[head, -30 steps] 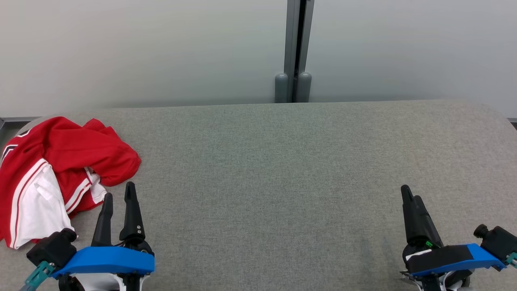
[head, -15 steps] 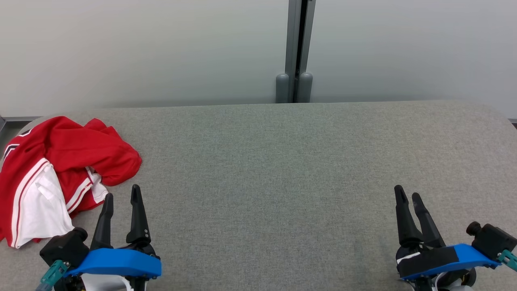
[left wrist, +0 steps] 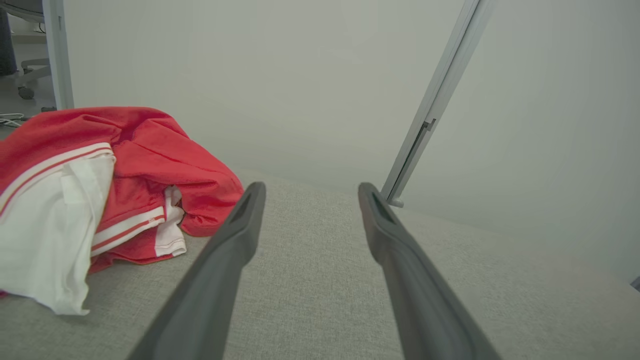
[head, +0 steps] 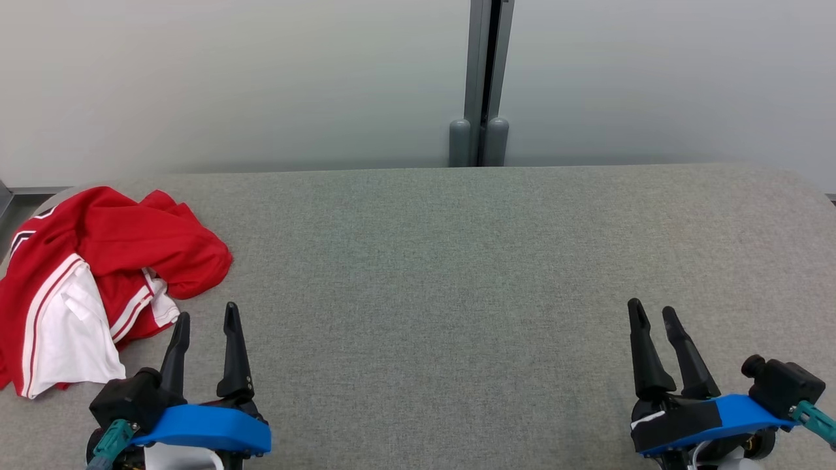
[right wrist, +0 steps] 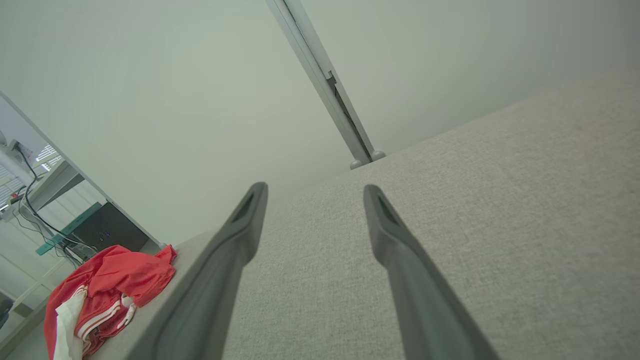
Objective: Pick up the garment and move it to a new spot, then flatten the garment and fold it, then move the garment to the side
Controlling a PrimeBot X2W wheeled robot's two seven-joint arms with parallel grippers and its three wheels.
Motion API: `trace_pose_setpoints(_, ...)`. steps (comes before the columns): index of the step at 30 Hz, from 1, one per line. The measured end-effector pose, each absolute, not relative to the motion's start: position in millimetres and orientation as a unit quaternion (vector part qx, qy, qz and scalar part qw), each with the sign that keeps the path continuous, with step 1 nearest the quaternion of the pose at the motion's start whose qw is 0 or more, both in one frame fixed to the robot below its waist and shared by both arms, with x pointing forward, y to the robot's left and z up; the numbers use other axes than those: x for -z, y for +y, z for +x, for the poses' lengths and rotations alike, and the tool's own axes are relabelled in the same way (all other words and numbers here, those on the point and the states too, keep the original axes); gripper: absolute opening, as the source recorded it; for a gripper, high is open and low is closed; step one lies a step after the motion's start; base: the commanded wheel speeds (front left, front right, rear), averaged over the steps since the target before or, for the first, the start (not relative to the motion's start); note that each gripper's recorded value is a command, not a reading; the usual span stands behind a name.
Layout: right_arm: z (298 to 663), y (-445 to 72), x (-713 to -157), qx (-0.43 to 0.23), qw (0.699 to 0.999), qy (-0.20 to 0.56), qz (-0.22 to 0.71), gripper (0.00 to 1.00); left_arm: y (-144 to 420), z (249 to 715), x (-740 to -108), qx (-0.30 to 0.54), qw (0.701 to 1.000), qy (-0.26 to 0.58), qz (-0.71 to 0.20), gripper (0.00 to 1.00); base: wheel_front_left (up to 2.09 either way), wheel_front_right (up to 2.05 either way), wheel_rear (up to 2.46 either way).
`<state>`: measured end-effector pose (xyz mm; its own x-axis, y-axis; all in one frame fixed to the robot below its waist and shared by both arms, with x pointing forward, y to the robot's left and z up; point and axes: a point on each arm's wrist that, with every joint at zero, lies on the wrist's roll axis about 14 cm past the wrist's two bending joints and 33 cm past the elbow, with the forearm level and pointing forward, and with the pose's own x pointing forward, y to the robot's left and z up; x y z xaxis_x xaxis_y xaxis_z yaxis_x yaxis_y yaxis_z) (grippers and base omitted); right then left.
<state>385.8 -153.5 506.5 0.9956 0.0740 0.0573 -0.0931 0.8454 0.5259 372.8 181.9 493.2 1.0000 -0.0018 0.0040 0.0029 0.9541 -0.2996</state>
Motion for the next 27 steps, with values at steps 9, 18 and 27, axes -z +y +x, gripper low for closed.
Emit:
trace_pose_setpoints(9,385.4,-148.6,-507.9,-0.055,0.971,-0.023,0.23,1.0,181.3,372.0,-490.5,0.002,0.993,-0.001,-0.114,1.0,0.0,0.0,0.0)
trace_pose_setpoints(18,384.8,-147.7,-506.4,-0.06,0.98,-0.025,0.188,1.0,181.9,371.6,-486.6,0.001,0.997,0.002,-0.075,1.0,0.0,0.0,0.0)
trace_pose_setpoints(27,385.7,-145.7,-502.3,-0.066,0.987,-0.023,0.147,1.0,180.9,371.8,-481.4,0.005,0.999,0.007,-0.041,1.0,0.0,0.0,0.0)
